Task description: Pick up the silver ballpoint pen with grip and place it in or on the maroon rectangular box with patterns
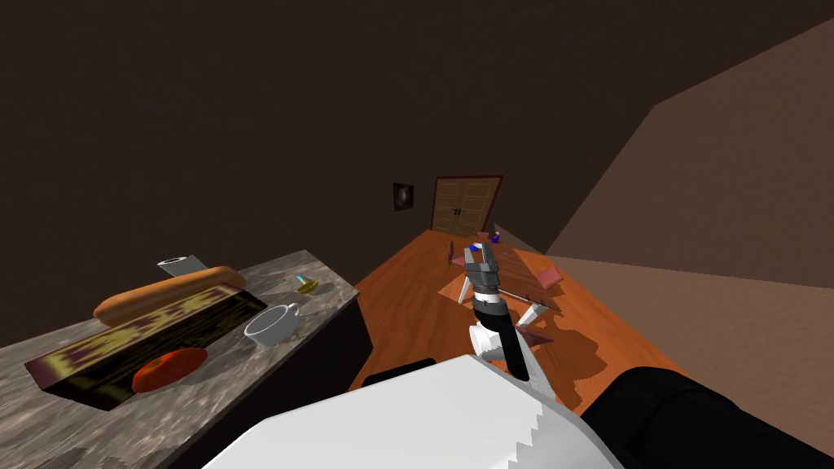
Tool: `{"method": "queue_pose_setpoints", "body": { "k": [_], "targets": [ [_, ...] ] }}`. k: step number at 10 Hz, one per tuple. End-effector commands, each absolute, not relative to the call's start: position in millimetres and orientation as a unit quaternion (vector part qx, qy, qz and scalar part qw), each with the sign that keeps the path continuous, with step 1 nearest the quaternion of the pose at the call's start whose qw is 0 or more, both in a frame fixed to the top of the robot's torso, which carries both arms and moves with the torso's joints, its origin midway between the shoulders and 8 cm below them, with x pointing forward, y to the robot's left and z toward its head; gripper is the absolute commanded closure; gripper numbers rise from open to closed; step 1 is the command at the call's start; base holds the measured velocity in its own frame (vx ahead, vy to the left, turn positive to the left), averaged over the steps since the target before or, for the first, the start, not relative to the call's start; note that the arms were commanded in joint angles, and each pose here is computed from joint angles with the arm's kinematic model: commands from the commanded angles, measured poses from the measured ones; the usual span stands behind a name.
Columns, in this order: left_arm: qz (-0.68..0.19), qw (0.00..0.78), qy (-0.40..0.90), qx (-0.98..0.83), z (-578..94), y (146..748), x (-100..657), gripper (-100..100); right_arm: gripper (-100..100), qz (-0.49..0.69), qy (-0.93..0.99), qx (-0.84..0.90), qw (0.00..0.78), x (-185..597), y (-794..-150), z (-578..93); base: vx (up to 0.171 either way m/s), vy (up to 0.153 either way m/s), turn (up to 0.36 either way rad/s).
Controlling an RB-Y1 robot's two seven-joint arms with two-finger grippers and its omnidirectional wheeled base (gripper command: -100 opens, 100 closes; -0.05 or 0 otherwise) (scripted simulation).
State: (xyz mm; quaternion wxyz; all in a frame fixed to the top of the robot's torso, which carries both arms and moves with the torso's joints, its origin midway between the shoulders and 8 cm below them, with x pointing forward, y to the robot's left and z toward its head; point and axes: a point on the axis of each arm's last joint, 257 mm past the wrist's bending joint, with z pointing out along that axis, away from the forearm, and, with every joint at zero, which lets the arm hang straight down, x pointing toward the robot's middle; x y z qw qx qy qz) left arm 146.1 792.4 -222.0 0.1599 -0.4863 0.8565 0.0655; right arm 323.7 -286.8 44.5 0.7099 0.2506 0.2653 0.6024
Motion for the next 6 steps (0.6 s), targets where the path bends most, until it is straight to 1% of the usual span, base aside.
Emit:
{"method": "queue_pose_setpoints", "body": {
  "k": [1, 2, 3, 4, 5, 6],
  "targets": [
    [0.071, 0.170, 0.853, -0.489, -205.3, 796.2, 159.4, 100, 0, 0.602, 0.265, 0.251, 0.710, 323.7, -286.8, 44.5, 0.097, 0.048, -0.220],
    [0.074, 0.179, 0.850, -0.489, -192.0, 798.7, 170.2, 100, 0, 0.602, 0.265, 0.251, 0.710, 323.7, -286.8, 44.5, 0.129, 0.076, -0.221],
    [0.078, 0.173, 0.850, -0.491, -194.2, 799.6, 163.7, 100, 0, 0.602, 0.265, 0.251, 0.710, 323.7, -286.8, 44.5, 0.093, 0.061, -0.075],
    [0.074, 0.179, 0.850, -0.489, -192.0, 798.7, 170.2, 100, 0, 0.602, 0.265, 0.251, 0.710, 323.6, -286.8, 44.5, 0.031, 0.018, 0.029],
    [0.080, 0.194, 0.847, -0.489, -170.3, 802.2, 187.5, 100, 0, 0.602, 0.265, 0.251, 0.710, 323.6, -286.8, 44.5, 0.050, 0.033, -0.110],
    [0.082, 0.199, 0.846, -0.489, -163.1, 803.2, 193.1, 100, 0, 0.602, 0.265, 0.251, 0.710, 323.7, -286.8, 44.5, 0.082, 0.067, -0.187]
  ]
}}
